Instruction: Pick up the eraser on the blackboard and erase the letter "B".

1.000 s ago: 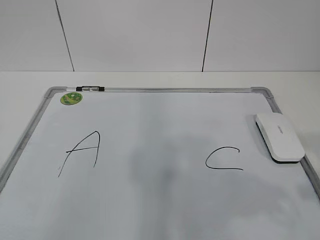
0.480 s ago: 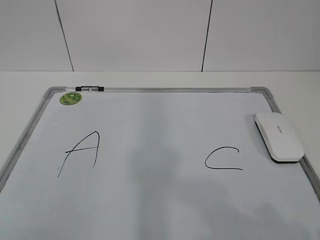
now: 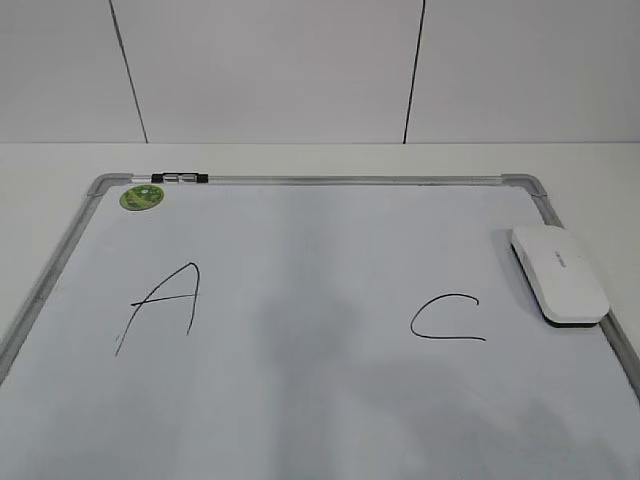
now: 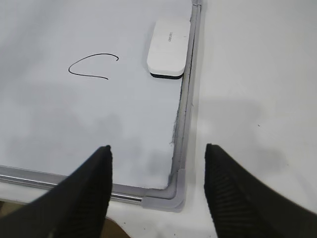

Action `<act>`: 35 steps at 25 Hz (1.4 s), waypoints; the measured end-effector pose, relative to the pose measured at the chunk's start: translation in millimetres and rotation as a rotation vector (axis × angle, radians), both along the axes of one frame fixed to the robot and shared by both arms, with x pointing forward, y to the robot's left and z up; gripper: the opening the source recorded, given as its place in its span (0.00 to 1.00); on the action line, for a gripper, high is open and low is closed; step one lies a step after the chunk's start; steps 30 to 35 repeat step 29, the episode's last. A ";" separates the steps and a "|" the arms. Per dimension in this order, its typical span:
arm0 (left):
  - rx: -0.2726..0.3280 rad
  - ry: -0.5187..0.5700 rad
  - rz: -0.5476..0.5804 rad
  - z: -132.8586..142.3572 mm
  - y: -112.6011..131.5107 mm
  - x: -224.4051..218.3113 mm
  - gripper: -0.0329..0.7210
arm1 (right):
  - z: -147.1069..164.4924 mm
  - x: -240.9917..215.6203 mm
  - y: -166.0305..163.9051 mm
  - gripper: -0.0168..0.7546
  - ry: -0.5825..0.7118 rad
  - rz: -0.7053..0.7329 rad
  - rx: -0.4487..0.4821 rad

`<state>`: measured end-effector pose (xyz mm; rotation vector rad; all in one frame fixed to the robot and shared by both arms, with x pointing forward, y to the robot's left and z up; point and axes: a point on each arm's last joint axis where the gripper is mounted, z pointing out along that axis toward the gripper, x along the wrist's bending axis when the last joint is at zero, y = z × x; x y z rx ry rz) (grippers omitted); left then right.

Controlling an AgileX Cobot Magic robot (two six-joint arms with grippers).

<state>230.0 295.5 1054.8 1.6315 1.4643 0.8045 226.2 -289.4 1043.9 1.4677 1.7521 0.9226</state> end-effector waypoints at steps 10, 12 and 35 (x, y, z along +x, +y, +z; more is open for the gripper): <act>0.001 -0.005 0.001 0.4 0.1 0.2 0.36 | 0.3 0.2 -0.2 0.62 -0.004 -0.002 -0.002; 0.001 -0.005 0.001 0.4 0.1 0.2 0.36 | 0.3 0.2 -0.2 0.62 -0.004 -0.002 -0.002; 0.001 -0.007 0.001 0.5 0.1 0.3 0.36 | 0.3 0.2 -0.2 0.62 -0.004 -0.002 -0.002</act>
